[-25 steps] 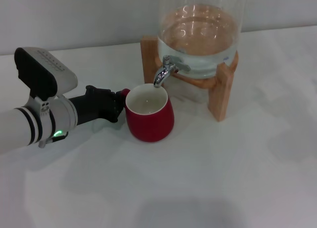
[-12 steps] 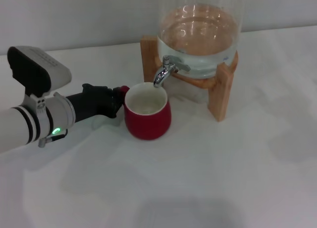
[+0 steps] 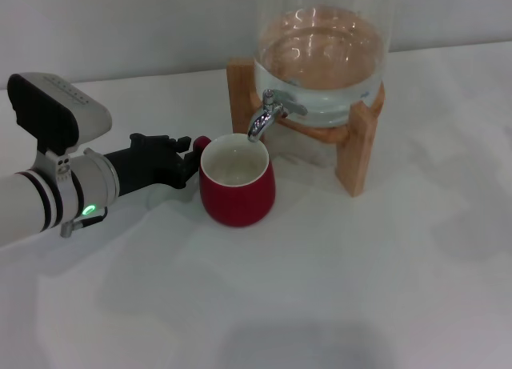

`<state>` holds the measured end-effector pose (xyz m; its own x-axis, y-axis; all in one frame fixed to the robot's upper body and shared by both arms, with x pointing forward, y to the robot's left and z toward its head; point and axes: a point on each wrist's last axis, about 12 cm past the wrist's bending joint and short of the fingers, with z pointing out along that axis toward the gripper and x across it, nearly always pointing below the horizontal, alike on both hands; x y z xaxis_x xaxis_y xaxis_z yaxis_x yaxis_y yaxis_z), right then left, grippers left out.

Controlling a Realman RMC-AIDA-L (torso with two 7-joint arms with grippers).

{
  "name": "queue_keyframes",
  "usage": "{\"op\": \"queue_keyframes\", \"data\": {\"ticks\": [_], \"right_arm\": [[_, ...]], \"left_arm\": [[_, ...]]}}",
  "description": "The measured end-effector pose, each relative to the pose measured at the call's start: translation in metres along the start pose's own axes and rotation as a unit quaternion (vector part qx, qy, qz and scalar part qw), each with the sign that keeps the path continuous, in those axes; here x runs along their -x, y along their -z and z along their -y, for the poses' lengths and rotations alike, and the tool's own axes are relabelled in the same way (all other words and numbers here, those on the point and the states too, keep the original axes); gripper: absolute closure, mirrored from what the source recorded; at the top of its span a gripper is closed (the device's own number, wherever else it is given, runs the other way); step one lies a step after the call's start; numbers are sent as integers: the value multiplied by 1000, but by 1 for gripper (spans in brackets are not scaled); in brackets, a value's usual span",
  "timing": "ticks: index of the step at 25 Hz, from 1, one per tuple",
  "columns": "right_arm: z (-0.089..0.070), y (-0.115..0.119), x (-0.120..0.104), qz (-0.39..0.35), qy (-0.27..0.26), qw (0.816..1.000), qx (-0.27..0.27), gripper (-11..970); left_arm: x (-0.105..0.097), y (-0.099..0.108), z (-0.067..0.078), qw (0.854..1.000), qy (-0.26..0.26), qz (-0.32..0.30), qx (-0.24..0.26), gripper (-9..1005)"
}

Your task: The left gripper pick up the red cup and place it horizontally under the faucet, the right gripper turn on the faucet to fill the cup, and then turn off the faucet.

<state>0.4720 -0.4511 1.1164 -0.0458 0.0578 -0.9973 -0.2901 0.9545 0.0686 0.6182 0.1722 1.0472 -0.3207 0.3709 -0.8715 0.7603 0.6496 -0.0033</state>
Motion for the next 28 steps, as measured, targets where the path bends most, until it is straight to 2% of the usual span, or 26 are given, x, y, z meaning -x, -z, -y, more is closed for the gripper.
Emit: {"op": "queue_keyframes", "data": {"ticks": [7, 10, 14, 17, 21, 28], "right_arm": [[0, 1, -1, -1, 0, 1000, -1, 240], [0, 2, -1, -1, -1, 1000, -2, 240], [0, 3, -1, -2, -1, 1000, -3, 240], [1, 4, -2, -3, -1, 1000, -3, 240], [1, 5, -2, -3, -2, 1000, -5, 240], [1, 3, -1, -1, -2, 1000, -3, 240]], "left_arm": [[1, 0, 0, 1000, 6, 5, 1, 734], [0, 0, 2, 1000, 0, 0, -7, 620], [-7, 1, 6, 1000, -9, -13, -17, 594], [-14, 5, 6, 1000, 7, -16, -15, 587], [-22, 13, 4, 1000, 25, -7, -18, 588], [-25, 43, -2, 996, 48, 58, -38, 590]]}}
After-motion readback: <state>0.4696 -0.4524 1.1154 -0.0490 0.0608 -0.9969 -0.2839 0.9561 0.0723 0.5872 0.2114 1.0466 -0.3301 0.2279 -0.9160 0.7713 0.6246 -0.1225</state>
